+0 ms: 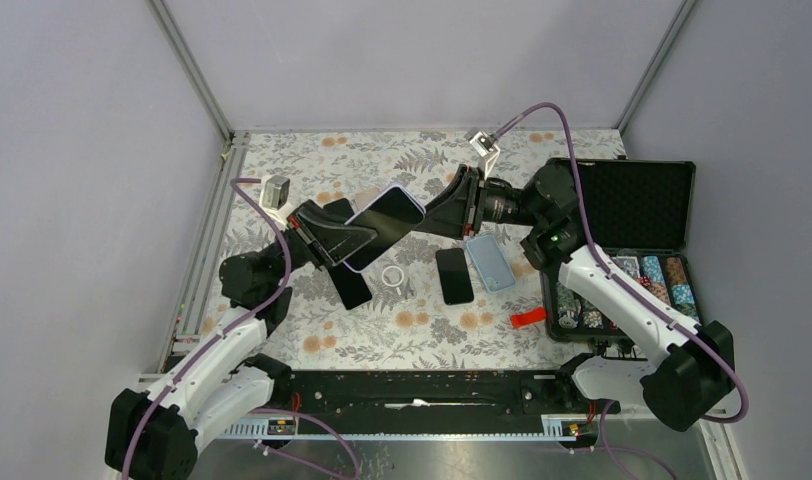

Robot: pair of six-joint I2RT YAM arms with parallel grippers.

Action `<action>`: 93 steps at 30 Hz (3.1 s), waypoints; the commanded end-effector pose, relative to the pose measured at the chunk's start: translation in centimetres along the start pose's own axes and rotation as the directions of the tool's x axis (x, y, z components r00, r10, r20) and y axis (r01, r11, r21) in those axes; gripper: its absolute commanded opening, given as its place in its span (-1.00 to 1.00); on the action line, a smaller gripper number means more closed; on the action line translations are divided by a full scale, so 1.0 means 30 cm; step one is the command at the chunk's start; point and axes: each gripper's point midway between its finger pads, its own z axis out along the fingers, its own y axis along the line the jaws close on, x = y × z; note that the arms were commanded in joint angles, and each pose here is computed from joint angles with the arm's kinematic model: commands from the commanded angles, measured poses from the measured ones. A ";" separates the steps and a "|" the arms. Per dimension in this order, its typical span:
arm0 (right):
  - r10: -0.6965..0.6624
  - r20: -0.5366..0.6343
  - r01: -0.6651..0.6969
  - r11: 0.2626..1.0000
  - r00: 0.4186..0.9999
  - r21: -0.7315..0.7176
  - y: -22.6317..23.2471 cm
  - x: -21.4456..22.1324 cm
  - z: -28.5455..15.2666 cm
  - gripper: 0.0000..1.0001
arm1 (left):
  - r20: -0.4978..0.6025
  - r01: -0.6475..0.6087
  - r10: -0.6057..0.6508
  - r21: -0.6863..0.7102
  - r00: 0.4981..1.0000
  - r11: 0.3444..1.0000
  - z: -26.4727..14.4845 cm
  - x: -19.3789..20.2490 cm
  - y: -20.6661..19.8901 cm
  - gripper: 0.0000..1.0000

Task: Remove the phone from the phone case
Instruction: Remove the phone case from the phone.

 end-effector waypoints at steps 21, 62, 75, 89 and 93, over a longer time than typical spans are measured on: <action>-0.028 0.375 0.003 0.998 0.927 0.067 -0.040 -0.194 -0.013 -0.10 | -0.353 0.045 -0.020 0.064 0.936 0.997 -0.019 0.295 0.038 -1.00; 0.087 0.398 -0.366 0.605 0.913 0.707 -0.566 0.033 -0.254 -1.00 | -0.323 -0.579 0.481 -0.408 0.815 0.706 0.069 0.169 0.505 0.91; 0.170 0.406 -0.415 0.636 0.898 0.650 -0.540 0.052 -0.226 -1.00 | -0.404 -0.659 0.527 -0.358 0.748 0.661 0.166 0.263 0.583 0.69; 0.219 0.362 -0.410 0.669 0.906 0.620 -0.516 0.071 -0.203 -1.00 | -0.437 -0.676 0.525 -0.357 0.731 0.644 0.171 0.264 0.600 0.12; 0.233 0.341 -0.403 0.686 0.911 0.606 -0.498 0.075 -0.197 -1.00 | -0.468 -0.689 0.516 -0.366 0.718 0.626 0.164 0.268 0.621 0.05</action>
